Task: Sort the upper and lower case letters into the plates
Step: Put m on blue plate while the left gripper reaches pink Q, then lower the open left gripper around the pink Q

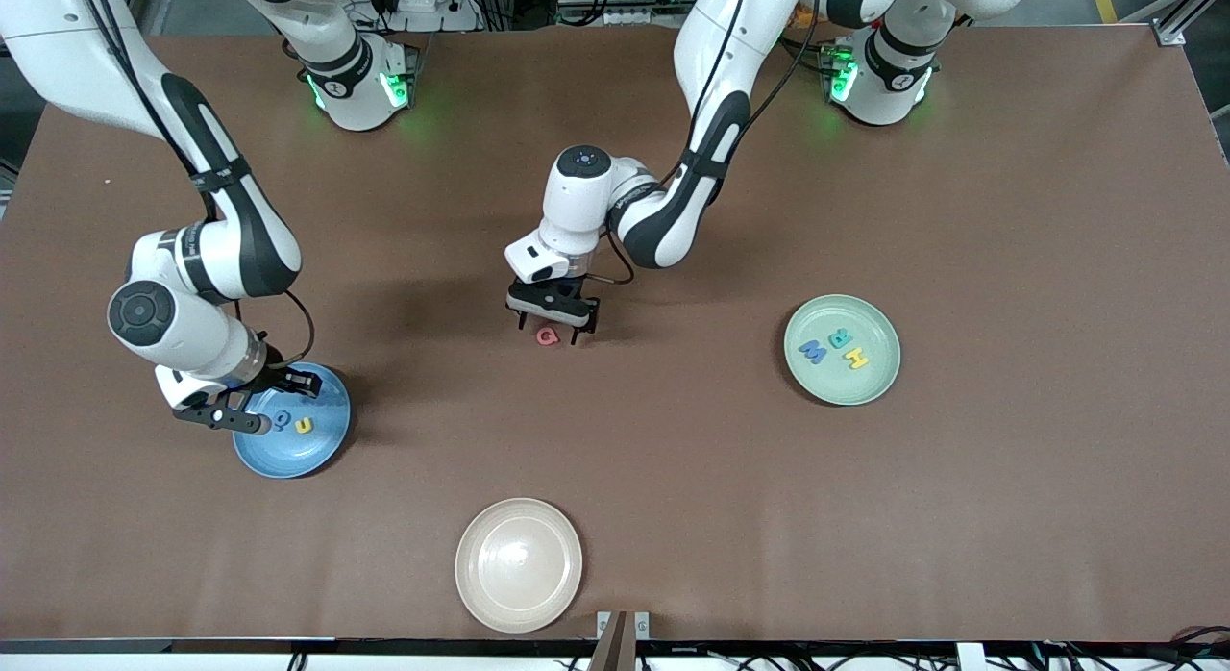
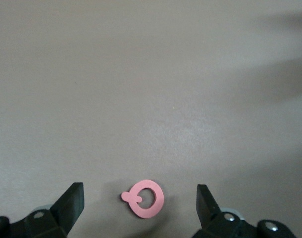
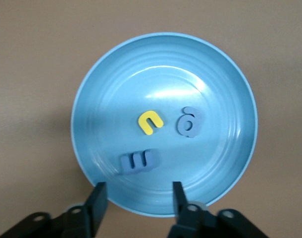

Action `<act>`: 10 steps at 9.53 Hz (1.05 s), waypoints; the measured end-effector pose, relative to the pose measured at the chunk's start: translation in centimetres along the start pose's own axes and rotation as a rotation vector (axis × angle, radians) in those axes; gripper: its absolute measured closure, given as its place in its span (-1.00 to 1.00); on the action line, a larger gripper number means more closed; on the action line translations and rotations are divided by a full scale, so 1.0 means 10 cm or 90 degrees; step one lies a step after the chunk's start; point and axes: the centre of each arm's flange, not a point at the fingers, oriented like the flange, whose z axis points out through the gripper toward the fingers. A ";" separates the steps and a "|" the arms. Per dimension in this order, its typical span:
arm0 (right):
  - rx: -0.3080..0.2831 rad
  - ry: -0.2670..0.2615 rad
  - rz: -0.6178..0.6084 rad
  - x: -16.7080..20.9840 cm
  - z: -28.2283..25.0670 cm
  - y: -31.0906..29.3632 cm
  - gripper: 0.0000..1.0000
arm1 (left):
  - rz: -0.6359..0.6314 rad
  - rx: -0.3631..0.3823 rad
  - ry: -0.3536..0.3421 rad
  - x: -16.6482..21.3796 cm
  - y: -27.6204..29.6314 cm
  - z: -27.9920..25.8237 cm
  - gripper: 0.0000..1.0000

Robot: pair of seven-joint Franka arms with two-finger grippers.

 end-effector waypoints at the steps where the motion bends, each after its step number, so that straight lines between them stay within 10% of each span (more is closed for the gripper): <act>1: 0.000 -0.001 0.003 0.01 0.01 0.03 -0.64 | 0.005 0.002 -0.004 -0.09 -0.02 0.11 -1.00; 2: 0.000 0.000 0.003 0.01 0.01 0.03 -0.96 | 0.007 0.003 -0.004 -0.14 -0.04 0.18 -1.00; 7: 0.001 -0.001 0.000 0.00 0.01 0.00 -1.00 | 0.009 0.006 -0.002 -0.14 -0.06 0.21 -0.94; 10: 0.001 -0.001 -0.001 0.00 0.01 -0.01 -1.00 | 0.011 0.011 0.002 -0.22 0.04 0.18 -0.44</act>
